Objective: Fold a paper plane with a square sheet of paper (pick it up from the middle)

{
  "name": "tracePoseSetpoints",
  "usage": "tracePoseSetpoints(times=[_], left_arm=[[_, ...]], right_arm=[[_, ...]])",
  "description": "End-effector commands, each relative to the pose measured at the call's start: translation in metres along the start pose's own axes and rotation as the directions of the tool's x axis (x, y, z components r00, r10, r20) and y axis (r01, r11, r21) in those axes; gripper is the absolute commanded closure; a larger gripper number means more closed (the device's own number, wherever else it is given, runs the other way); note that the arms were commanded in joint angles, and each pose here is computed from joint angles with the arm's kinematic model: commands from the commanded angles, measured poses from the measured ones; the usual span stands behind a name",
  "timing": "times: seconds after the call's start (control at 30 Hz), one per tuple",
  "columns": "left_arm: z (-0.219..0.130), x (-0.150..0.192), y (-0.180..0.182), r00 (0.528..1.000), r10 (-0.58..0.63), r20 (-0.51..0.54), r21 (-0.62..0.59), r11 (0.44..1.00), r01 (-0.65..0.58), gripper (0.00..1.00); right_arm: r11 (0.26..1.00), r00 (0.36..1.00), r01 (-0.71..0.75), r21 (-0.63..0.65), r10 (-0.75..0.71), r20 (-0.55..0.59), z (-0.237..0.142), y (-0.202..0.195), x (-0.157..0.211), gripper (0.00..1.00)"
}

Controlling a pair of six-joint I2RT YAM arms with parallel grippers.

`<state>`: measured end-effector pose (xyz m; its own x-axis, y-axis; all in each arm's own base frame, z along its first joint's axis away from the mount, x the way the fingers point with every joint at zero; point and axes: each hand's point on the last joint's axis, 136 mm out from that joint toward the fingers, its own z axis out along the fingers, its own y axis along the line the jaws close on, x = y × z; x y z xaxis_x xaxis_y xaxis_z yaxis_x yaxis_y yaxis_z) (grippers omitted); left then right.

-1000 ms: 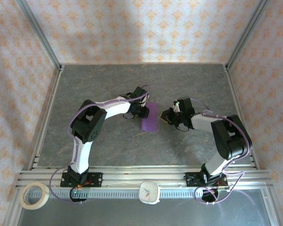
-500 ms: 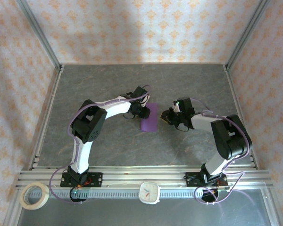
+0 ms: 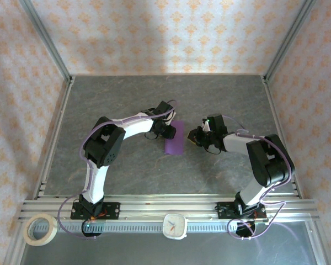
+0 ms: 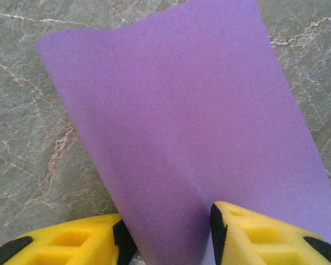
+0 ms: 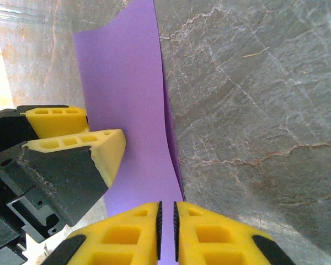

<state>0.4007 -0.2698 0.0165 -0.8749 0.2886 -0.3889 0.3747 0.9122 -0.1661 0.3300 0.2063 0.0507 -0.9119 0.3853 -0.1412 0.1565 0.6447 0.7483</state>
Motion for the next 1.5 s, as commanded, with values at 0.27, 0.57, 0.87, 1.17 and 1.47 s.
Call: tracePoseSetpoints(times=[0.27,0.57,0.87,1.17,1.47], left_arm=[[0.043,0.025,0.044,0.998,-0.03,-0.049,-0.141,0.99,0.023,0.52],[0.043,0.024,0.044,0.999,-0.033,-0.044,-0.137,0.99,0.026,0.52],[0.044,0.024,0.044,0.998,-0.034,-0.044,-0.136,0.99,0.028,0.52],[0.044,0.023,0.043,0.998,-0.039,-0.042,-0.128,0.991,0.033,0.52],[0.027,0.005,0.032,0.999,-0.051,0.009,-0.086,0.995,0.051,0.51]], right_arm=[[1.0,1.0,0.002,-0.028,-0.001,0.024,0.004,0.01,-0.007,0.87],[0.995,1.0,-0.001,-0.102,0.0,-0.005,0.025,0.035,-0.013,0.97],[0.992,0.999,-0.008,-0.124,0.003,-0.039,0.042,0.044,-0.015,0.98],[0.999,0.996,-0.031,0.01,0.031,-0.088,0.062,0.003,0.0,0.98],[0.973,0.99,-0.017,0.23,0.048,-0.13,0.065,-0.056,0.019,0.99]])
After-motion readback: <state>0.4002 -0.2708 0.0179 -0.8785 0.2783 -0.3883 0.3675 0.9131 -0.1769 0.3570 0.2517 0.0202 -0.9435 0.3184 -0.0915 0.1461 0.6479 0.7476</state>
